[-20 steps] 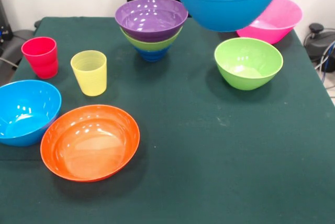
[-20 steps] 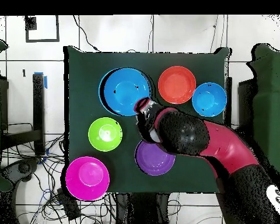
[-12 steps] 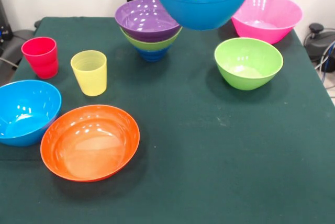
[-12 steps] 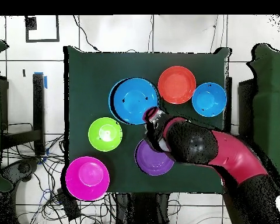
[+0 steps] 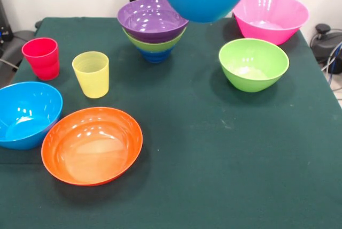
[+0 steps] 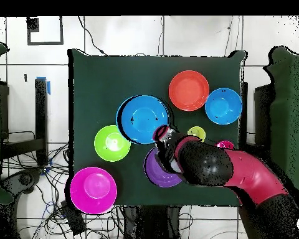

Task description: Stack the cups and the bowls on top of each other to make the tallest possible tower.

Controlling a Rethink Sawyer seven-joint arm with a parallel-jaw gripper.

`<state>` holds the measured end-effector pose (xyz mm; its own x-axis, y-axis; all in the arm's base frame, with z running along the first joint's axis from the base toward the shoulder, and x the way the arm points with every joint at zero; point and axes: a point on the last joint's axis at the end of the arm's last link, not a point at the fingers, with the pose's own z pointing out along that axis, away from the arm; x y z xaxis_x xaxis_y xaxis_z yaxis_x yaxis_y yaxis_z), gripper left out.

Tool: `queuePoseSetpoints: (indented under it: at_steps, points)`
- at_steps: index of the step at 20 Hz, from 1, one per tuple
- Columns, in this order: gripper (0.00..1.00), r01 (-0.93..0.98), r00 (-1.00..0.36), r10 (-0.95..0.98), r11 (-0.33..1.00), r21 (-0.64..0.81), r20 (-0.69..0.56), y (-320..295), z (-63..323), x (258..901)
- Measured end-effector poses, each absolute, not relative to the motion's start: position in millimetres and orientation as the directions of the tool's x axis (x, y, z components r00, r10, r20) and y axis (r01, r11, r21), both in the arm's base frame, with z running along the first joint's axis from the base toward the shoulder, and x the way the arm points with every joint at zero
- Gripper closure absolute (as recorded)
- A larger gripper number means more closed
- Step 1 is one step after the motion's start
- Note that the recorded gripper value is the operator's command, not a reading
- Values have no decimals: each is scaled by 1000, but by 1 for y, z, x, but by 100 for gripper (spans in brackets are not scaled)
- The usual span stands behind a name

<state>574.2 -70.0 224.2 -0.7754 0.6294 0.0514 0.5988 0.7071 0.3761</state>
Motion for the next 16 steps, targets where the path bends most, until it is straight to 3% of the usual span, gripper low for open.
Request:
queuePoseSetpoints:
  at_steps: [16]
  points:
    - [100,592,-782,622,717,369,44,-104,226,538]
